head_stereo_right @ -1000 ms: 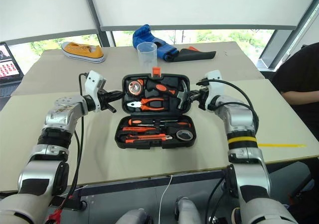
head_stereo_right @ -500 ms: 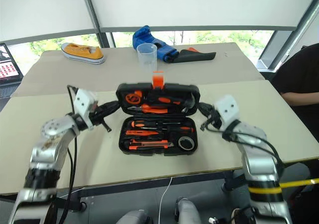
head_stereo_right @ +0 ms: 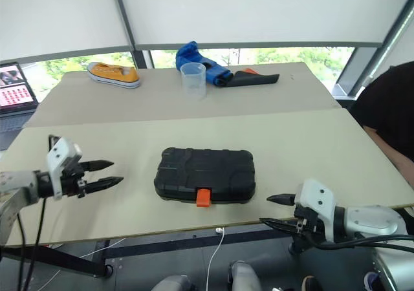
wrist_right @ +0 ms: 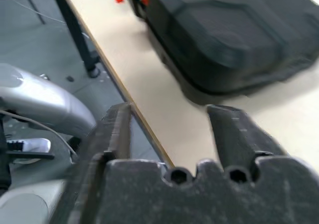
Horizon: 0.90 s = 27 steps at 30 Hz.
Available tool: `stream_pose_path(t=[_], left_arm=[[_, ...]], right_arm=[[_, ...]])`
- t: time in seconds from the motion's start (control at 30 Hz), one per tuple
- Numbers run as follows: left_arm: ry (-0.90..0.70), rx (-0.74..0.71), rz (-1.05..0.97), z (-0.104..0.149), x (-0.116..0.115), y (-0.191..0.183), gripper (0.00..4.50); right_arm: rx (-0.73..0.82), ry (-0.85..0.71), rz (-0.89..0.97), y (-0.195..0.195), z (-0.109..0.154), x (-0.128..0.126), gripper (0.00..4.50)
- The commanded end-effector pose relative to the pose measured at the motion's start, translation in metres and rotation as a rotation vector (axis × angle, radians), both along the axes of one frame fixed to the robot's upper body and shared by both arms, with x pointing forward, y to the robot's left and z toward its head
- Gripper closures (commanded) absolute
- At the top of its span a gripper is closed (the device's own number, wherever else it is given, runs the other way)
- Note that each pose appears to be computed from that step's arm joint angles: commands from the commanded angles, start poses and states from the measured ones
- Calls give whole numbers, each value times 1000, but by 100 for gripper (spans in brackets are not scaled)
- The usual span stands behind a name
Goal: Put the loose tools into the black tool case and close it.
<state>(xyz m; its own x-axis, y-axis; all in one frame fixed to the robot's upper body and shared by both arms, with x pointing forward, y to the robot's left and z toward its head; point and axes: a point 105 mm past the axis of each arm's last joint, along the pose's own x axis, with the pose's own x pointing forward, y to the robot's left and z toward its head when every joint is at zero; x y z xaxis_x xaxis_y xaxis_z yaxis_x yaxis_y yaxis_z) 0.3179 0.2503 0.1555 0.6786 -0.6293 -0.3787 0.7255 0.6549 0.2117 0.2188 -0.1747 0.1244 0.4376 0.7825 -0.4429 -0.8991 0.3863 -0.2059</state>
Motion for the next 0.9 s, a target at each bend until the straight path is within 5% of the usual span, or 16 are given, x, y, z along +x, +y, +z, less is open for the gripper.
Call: stream_pose_path(t=[0.03,0.13,0.2,0.37,0.6,0.9], left_arm=[[-104,77,-69,3,42,-23,269],[-141,131,-166,-1,66,-52,370],[-155,164,-221,-6,76,-69,447],[-161,218,-317,-18,91,-102,449],[-99,258,-716,-30,39,-121,449],[-81,-81,-612,51,50,-131,449]], right_arm=[[-30,-50,44,15,-6,6,336],[-59,-59,76,23,-14,12,435],[-67,-70,84,27,-17,18,450],[-104,-126,40,30,-18,46,450],[-129,-246,-240,-11,2,103,450],[37,-175,-231,-18,25,67,450]])
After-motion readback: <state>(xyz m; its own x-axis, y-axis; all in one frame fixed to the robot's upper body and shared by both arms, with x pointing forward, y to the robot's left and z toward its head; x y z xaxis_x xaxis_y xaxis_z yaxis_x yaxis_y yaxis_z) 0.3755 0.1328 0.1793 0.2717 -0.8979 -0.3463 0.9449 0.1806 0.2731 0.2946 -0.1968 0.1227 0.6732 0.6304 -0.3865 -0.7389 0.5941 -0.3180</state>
